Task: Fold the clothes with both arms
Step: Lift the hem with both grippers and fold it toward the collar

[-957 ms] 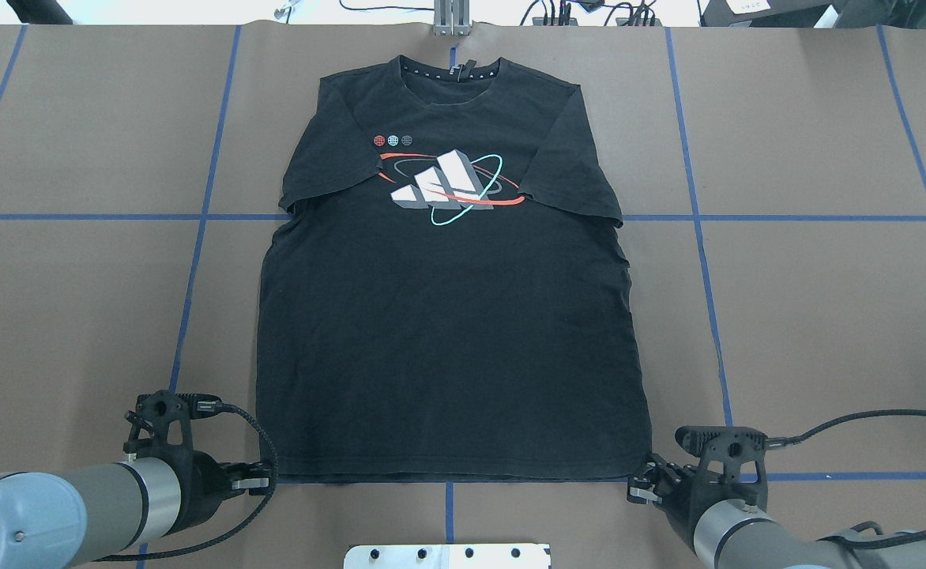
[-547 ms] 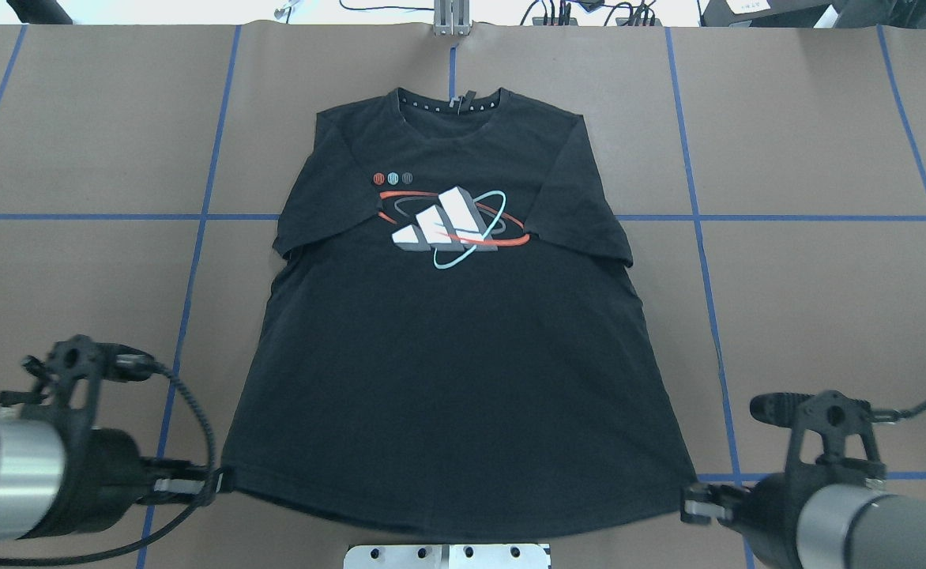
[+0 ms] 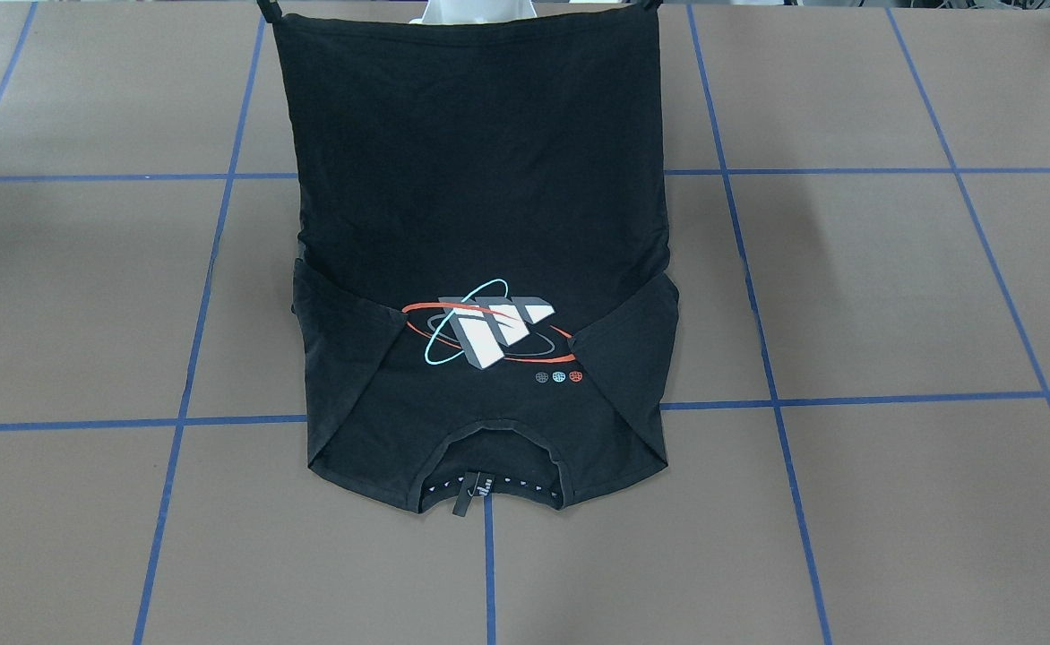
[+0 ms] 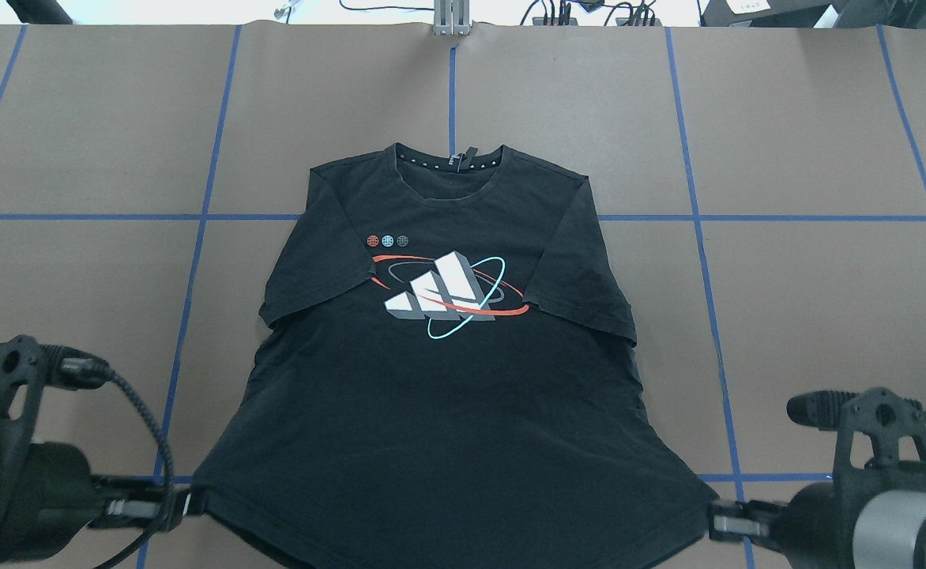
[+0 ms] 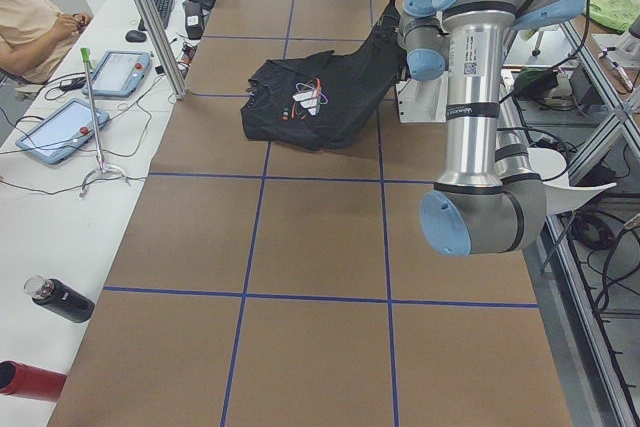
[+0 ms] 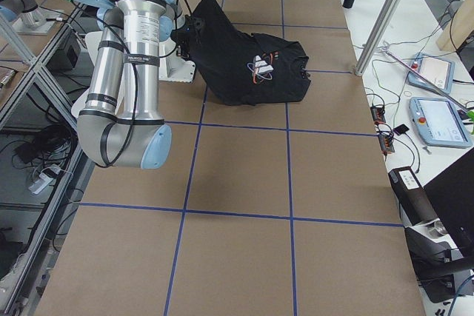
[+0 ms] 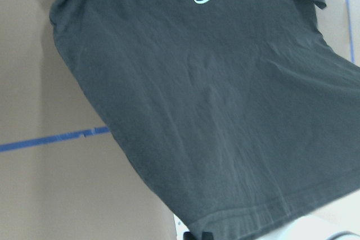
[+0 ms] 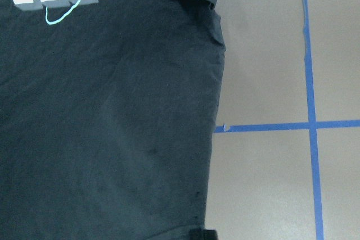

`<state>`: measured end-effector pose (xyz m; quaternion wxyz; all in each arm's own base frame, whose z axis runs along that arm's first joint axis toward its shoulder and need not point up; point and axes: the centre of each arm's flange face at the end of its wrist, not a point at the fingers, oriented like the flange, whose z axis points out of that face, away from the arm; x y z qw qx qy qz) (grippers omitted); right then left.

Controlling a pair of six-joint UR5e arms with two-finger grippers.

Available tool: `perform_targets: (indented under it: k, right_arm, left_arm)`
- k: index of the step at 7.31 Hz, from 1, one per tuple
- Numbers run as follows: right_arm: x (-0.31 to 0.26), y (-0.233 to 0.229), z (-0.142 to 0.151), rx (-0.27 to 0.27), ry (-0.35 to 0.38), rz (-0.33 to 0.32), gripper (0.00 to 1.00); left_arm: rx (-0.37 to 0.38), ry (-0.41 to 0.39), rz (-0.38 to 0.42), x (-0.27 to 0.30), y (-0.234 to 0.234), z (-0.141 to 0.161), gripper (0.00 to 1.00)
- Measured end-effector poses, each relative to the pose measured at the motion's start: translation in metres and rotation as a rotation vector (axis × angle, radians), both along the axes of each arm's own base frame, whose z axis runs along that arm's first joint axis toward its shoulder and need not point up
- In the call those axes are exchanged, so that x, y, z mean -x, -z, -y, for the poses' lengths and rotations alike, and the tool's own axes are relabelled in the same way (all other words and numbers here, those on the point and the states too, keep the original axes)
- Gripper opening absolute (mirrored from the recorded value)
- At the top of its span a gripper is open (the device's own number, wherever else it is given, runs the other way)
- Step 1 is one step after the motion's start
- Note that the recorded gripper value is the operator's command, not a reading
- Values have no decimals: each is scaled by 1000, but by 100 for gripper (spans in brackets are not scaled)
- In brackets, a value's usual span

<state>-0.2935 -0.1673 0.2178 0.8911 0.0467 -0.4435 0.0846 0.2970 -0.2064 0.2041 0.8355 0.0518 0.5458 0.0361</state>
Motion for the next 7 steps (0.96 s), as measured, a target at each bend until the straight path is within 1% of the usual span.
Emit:
perform_targets:
  k: [1,2,3,4,5,7]
  right_arm:
    - [26,2,33,-8,-80,0,0]
    - [50,7,72,-24,-152,-9,0]
    - [58,11,106,-45,-207,-23,0]
    - [55,10,132,-57,-254,-40,0]
    - [52,6,158,-63,-301,-66,0]
    - [54,1,214,-69,-382,-114,0]
  left_arm:
    - [-28,96,36,-32,-8,37,0]
    - [-78,187,76,-54,-12,87,0]
    - [-127,254,117,-54,-16,132,0]
    - [-152,306,151,-44,-22,165,0]
    - [-160,356,178,-34,-28,190,0]
    - [-175,431,208,-41,-29,228,0]
